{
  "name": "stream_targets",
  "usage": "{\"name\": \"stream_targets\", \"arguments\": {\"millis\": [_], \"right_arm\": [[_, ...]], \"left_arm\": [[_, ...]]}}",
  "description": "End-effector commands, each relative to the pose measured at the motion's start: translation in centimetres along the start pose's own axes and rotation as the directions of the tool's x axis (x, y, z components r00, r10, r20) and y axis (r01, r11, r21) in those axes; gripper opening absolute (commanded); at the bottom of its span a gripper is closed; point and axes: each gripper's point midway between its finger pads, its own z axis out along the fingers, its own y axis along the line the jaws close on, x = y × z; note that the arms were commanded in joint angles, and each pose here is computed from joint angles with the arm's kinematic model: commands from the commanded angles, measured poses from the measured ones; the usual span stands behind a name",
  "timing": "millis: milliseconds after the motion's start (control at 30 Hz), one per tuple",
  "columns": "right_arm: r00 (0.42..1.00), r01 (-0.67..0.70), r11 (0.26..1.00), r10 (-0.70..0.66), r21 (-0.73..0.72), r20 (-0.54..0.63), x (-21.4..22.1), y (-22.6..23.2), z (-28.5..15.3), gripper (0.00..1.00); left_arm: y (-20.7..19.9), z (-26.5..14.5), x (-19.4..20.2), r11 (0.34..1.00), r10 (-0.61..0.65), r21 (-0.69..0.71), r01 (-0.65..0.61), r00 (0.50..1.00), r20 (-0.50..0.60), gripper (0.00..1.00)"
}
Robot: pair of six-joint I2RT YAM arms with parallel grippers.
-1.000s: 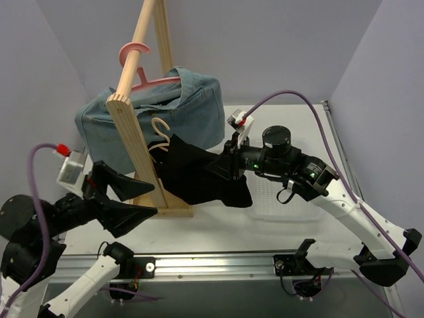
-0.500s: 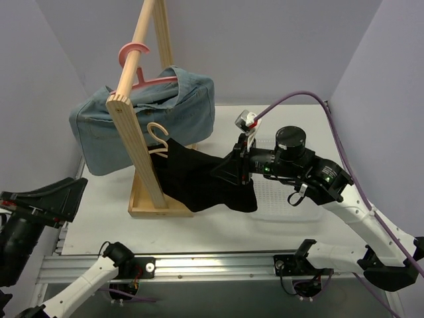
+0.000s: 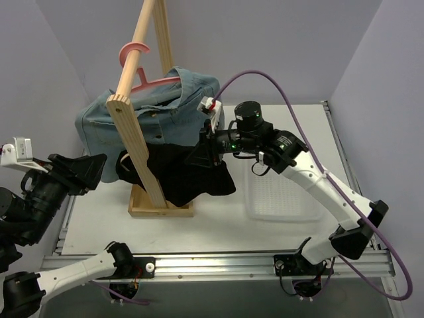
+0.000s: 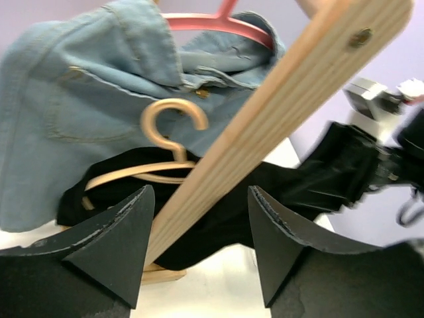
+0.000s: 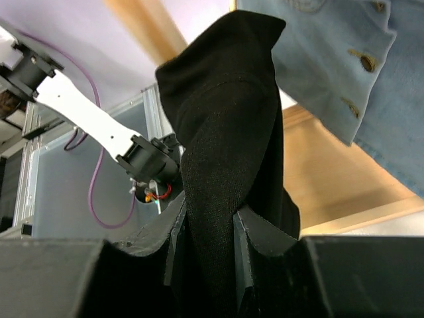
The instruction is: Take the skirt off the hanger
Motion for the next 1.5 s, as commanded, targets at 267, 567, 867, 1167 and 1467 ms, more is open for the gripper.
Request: {"name": "stream_targets", "arguments": {"millis": [267,567,867,1167,1467], "right_arm": [[0.991,0.104,0.988,-0.093,-0.11,0.099,-4.4,0.5,-0.2,0.0],[0.99,0.097,0.993,-0.089,-0.073,0.109,-3.9,0.3,-1.5,0.0],[0.991,0.09,0.995,-0.087,-0.033,0.105,-3.2,-0.1,-3.3,0.0],[0.992,0.064,0.998,-0.065,0.015,0.104,-2.7,-1.7,-4.6,0.0],[0.994,0.027,0.993,-0.039,0.116,0.104,-2.2,-3.3,-6.1,0.0]], "left_arm": [[0.5,1.1,-0.4,0.993,0.097,-0.068,-0.098,0.995,-0.017,0.76],[-4.7,2.5,0.7,0.975,0.19,0.12,-0.188,0.982,-0.006,0.78],[-9.6,4.1,-0.4,0.955,0.22,0.186,-0.231,0.972,0.079,0.83],[-9.5,4.4,-1.5,0.972,0.188,0.131,-0.197,0.979,0.078,0.82],[-13.3,0.6,-0.8,0.891,0.028,0.453,0.007,0.997,-0.069,0.68]]}}
